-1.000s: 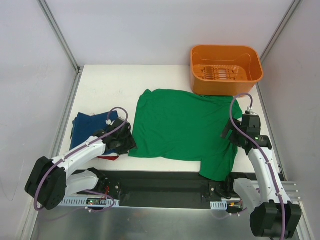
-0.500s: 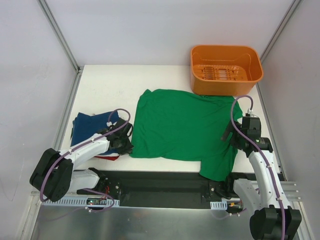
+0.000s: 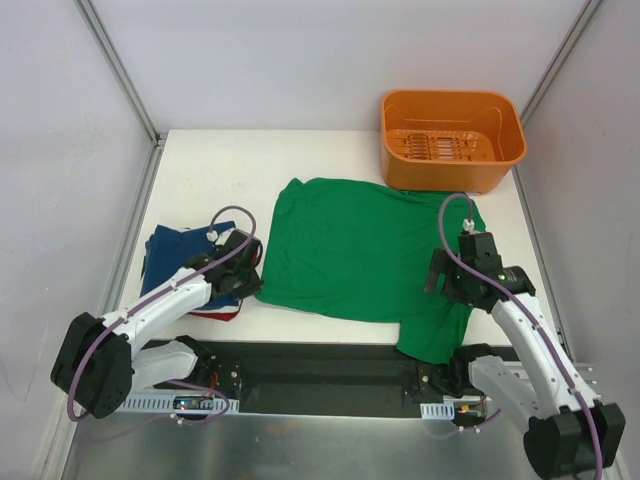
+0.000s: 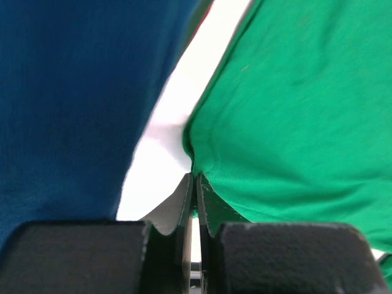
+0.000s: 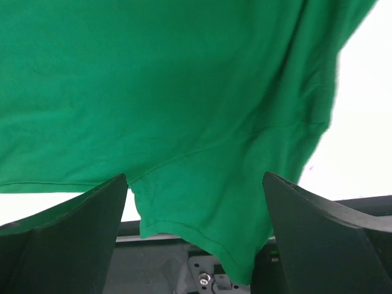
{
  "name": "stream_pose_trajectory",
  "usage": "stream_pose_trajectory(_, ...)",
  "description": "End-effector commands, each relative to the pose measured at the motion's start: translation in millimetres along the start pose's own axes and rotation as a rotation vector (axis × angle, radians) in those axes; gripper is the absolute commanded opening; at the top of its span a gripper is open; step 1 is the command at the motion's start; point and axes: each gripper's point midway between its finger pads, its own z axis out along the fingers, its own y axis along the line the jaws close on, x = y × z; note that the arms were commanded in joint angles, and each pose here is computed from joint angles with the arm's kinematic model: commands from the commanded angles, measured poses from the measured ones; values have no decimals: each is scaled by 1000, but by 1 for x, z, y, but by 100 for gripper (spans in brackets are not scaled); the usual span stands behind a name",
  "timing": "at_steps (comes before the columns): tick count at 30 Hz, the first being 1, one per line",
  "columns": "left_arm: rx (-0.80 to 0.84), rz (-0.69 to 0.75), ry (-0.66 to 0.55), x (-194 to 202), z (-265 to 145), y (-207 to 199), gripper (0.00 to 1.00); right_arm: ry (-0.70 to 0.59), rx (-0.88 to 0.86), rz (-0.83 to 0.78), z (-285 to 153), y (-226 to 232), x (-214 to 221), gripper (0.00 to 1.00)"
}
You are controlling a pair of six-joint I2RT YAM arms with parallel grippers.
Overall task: Fold and stack the t-shirts
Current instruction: Flatten out the tshirt
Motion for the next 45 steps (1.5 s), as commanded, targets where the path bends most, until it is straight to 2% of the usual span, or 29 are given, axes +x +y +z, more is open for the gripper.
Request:
stream_pose_trajectory(1, -30, 26, -93, -31, -7, -11, 0, 118, 29, 55, 20, 6, 18, 97)
stream_pose_trajectory(4, -36, 34, -106, -39, -7, -16, 0, 177, 21, 56, 37, 13, 23, 97)
stream_pose_trajectory(6, -46, 30, -110, -42, -6, -16, 0, 169, 39, 37, 45, 13, 12, 97)
stream_pose_trajectory(7, -49, 30, -116, -45, -6, -18, 0, 210, 71, 36, 55, 8, 14, 97)
stream_pose_trajectory(10, -60, 25, -123, -51, -4, -20, 0, 222, 121, 53, 75, -7, -1, 97)
stream_pose_trajectory(16, -85, 21, -156, -71, -2, -23, 0, 288, 52, 45, 105, 1, -24, 97)
stream_pose_trajectory(22, -87, 25, -159, -89, 3, -32, 0, 263, 33, 48, 130, 17, -64, 97)
stream_pose_trajectory(25, -75, 27, -147, -90, 3, -36, 0, 226, 14, 47, 120, 24, -77, 97)
stream_pose_trajectory(27, -63, 28, -138, -88, 4, -38, 0, 226, 50, 36, 109, 18, -69, 97)
stream_pose_trajectory(29, -48, 29, -125, -85, 4, -40, 0, 163, 114, 6, 90, 10, -71, 97)
stream_pose_trajectory(30, -39, 31, -122, -84, 4, -41, 0, 184, 141, 3, 82, 4, -57, 97)
stream_pose_trajectory(32, -36, 31, -111, -80, 4, -38, 0, 128, 158, 39, 60, -1, -53, 97)
stream_pose_trajectory(33, -25, 28, -116, -80, 2, -39, 0, 161, 189, 50, 54, -11, -33, 97)
stream_pose_trajectory(34, -26, 29, -112, -77, 3, -37, 0, 117, 193, 109, 41, -15, -32, 97)
stream_pose_trajectory(37, -13, 31, -112, -73, 0, -34, 0, 119, 279, 241, 22, -48, 0, 97)
stream_pose_trajectory(41, 8, 26, -107, -67, -2, -34, 0, 130, 214, 388, 15, -45, 37, 97)
stream_pose_trajectory(45, 23, 28, -108, -67, -5, -35, 0, 180, 194, 413, 11, -43, 60, 97)
